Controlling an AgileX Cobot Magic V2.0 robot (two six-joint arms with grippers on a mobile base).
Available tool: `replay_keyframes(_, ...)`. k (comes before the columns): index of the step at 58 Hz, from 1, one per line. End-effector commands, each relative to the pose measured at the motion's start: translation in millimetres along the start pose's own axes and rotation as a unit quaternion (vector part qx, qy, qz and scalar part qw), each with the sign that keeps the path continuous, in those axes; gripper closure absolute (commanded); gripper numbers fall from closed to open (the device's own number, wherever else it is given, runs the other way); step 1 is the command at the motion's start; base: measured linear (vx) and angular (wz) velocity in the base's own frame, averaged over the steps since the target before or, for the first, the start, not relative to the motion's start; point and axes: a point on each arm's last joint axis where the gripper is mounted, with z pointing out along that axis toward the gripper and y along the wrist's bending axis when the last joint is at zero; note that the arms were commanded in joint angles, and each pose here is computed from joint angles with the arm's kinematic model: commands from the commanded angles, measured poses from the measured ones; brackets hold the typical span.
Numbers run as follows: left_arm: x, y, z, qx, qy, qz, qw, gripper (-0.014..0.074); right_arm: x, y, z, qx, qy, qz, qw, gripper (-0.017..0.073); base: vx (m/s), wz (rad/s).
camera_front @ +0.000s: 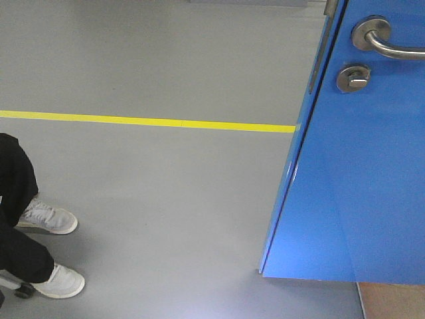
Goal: Move to blue door and open it
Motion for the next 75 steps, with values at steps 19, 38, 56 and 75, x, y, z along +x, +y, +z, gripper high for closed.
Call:
replay_keyframes(19,-16.8,-0.1,-4.1,0.004,-0.062,-0.004,0.998,0.0521,-11.7,16.8,-14.6,-0.011,-0.070,-0.021,0.997,0.0547,0.18,0.00)
replay_keyframes(38,-16.8,-0.1,-4.1,0.004,-0.062,-0.004,0.998,0.0521,-11.6,13.8,-12.1,-0.010,-0.067,-0.019,0.998,0.0547,0.06,-0.03)
replay_keyframes(56,-16.8,-0.1,-4.1,0.004,-0.062,-0.004,0.998,0.0521,-11.6,13.8,-12.1,-0.010,-0.067,-0.019,0.998,0.0547,-0.01,0.01)
replay_keyframes(75,-16.8,-0.1,-4.1,0.004,-0.062,-0.004,0.998,0.0521,-11.6,13.8,-12.1,-0.010,-0.067,-0.019,0.998,0.0547,0.00,0.00)
